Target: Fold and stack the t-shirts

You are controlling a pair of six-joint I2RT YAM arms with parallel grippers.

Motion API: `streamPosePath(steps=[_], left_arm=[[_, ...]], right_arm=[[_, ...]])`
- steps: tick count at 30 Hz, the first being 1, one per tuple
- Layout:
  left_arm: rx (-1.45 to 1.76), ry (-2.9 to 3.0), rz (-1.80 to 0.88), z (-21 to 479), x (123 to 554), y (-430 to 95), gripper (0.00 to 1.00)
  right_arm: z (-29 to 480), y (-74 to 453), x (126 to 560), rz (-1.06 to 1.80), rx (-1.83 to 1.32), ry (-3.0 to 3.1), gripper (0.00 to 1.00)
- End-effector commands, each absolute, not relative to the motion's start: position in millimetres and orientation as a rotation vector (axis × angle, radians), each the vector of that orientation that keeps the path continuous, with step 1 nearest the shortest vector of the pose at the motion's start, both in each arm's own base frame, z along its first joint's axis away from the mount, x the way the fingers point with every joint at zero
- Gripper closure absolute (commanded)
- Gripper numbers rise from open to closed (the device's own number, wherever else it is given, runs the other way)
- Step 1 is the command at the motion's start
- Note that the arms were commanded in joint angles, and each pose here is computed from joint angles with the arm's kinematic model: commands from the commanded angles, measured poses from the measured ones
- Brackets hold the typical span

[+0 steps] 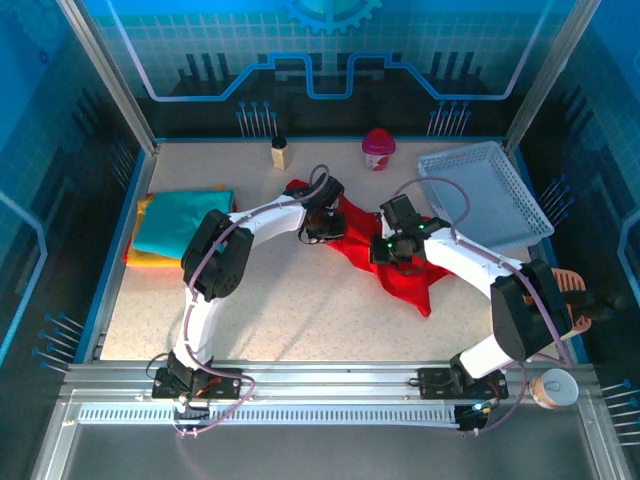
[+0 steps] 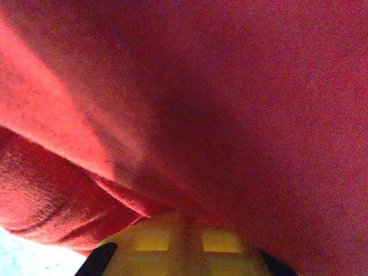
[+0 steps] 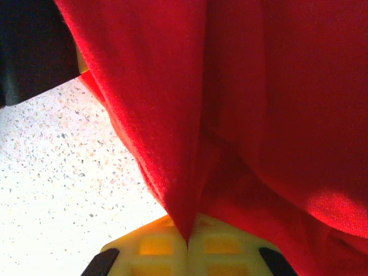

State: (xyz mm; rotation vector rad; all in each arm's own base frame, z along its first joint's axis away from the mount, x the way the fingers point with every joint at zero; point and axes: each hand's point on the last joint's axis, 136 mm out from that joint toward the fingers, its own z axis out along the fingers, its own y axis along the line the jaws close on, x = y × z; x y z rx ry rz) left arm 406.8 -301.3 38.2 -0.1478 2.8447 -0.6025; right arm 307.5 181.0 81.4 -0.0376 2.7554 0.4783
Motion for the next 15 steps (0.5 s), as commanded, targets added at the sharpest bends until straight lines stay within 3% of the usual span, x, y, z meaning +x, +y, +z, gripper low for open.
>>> streamPosePath(steps=[1,9,15], left_arm=[[-0.130,2.842,-0.565,45.5,410.1,-298.7,1.00],[-0.061,2.795,-0.557,82.2,412.2,-294.9,1.00],[0.051,2.727,-0.558,138.9,406.9,-289.0,1.00]], right_arm=[[88.0,174.5,307.7,0.464,-0.006,2.734,1.00],[91.9,170.9,308.7,0.449,0.009,2.721,1.00],[100.8,166.0,311.2,0.416,0.010,2.696,1.00]])
